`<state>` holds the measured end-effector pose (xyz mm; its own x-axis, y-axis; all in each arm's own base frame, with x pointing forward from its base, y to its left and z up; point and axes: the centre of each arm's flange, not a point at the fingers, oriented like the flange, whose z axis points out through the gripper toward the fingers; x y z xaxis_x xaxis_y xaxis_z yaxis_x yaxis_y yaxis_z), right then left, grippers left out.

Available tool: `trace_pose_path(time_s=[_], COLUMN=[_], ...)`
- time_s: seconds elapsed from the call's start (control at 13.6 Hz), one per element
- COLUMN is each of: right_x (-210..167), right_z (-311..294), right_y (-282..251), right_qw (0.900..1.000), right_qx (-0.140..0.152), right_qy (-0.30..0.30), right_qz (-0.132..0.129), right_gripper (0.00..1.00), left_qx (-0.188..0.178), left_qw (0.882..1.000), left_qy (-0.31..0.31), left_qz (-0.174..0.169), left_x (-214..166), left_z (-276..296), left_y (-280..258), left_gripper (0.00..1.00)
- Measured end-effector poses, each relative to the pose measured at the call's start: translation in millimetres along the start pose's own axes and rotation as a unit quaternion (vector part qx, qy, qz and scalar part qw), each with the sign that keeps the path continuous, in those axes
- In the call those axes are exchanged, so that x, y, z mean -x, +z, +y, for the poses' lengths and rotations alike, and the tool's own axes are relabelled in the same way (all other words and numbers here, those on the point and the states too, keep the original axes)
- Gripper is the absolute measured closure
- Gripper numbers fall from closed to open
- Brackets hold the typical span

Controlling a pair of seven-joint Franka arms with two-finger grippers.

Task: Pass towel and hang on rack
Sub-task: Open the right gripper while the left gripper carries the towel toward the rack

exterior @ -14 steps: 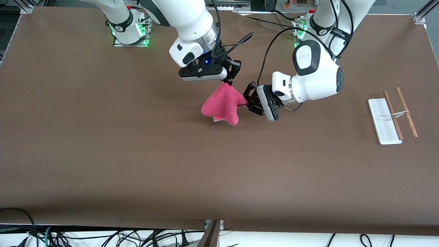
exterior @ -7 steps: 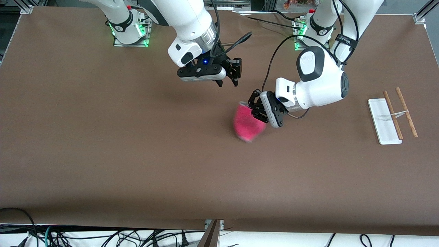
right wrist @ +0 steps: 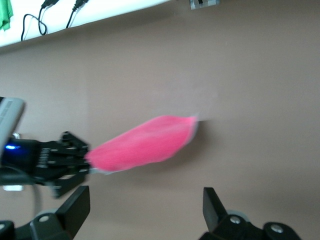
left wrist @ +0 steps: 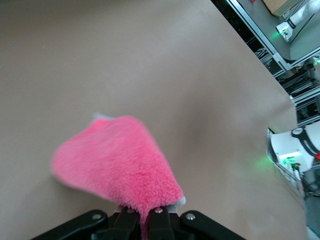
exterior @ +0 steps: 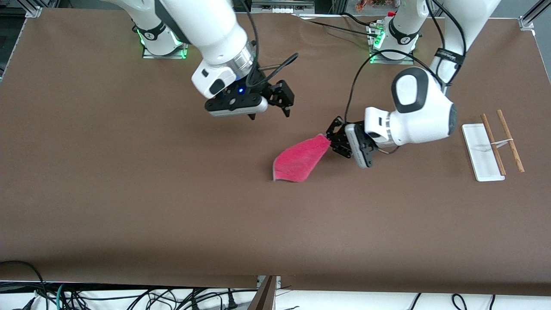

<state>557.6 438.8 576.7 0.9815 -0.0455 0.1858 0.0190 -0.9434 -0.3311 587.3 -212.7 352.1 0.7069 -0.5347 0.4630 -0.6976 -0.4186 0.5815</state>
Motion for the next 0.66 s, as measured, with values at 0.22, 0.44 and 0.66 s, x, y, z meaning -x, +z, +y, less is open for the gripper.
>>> trace_pose_path(time_s=[0.22,0.44,0.66], right_x=[-52.2,-93.2,-120.8], right_z=[71.0,154.7,253.8], right_y=[-10.8,-22.6,-48.7], right_qw=[0.997,0.995,0.987], right_qx=[0.022,0.054,0.088], right_qy=[-0.066,-0.087,-0.131], right_qz=[0.016,0.006,-0.026], right_gripper=[0.00,0.00,0.00], left_qx=[-0.014,-0.023,-0.037], left_qw=[0.998,0.995,0.989], left_qy=[-0.014,-0.032,-0.048], left_qz=[-0.054,-0.095,-0.134], left_x=[32.2,63.6,93.5], left_z=[-42.2,-70.5,-89.5], left_y=[-62.2,-121.7,-180.9], left_gripper=[0.98,0.98,0.98])
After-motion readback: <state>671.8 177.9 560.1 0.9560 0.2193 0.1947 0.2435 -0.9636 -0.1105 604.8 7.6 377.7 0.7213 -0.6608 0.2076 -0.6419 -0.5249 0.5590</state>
